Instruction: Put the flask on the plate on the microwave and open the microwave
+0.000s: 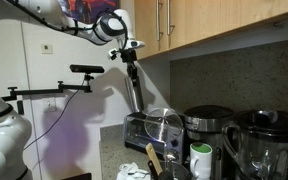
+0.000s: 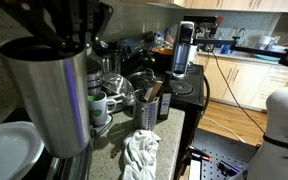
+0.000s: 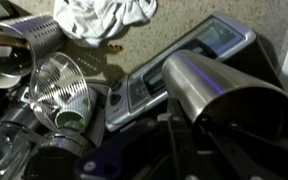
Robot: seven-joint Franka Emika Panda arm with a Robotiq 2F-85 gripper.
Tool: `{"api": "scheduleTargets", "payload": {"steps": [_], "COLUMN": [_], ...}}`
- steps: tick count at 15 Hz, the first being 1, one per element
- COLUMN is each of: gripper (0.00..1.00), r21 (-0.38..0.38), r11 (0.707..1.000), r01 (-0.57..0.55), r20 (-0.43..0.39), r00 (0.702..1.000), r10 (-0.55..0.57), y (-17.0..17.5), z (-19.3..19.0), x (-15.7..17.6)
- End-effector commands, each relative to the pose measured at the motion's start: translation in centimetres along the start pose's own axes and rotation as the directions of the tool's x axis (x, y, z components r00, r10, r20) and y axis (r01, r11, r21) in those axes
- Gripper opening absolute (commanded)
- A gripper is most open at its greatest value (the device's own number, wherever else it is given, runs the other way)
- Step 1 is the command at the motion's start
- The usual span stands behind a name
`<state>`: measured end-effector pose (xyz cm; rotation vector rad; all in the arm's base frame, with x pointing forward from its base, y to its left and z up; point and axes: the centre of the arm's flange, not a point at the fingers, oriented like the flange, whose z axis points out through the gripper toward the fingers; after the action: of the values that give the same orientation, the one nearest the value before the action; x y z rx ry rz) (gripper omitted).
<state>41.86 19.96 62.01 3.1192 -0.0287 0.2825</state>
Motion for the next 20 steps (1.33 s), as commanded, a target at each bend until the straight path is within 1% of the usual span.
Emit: {"api": "scheduleTargets", "payload": {"steps": [1, 4, 7, 9, 11, 16, 20], "gripper": [0.05, 0.05, 0.05, 0.05, 0.05, 0.05, 0.05], "r21": [0.026, 0.064, 0.095, 0.092, 0.085, 0.082, 0.087], "r11": [0.999, 0.997, 0.995, 0.995, 0.996, 0.996, 0.995], "r01": [0.020, 0.037, 0.039, 0.035, 0.016, -0.022, -0.049], "r20": [-0.156, -0.242, -0.252, -0.235, -0.227, -0.193, -0.134], "r00": [0.988, 0.970, 0.968, 0.972, 0.974, 0.980, 0.989], "r10": [-0.016, -0.021, -0.014, -0.013, 0.004, 0.038, 0.061], "y": [-1.8, -3.1, -4.2, -4.7, -5.3, -6.0, -6.2], "z": [-1.5, -1.6, -0.5, 1.0, 2.1, 4.1, 6.5], "x": [3.7, 6.5, 8.9, 10.4, 10.9, 10.9, 10.0]}}
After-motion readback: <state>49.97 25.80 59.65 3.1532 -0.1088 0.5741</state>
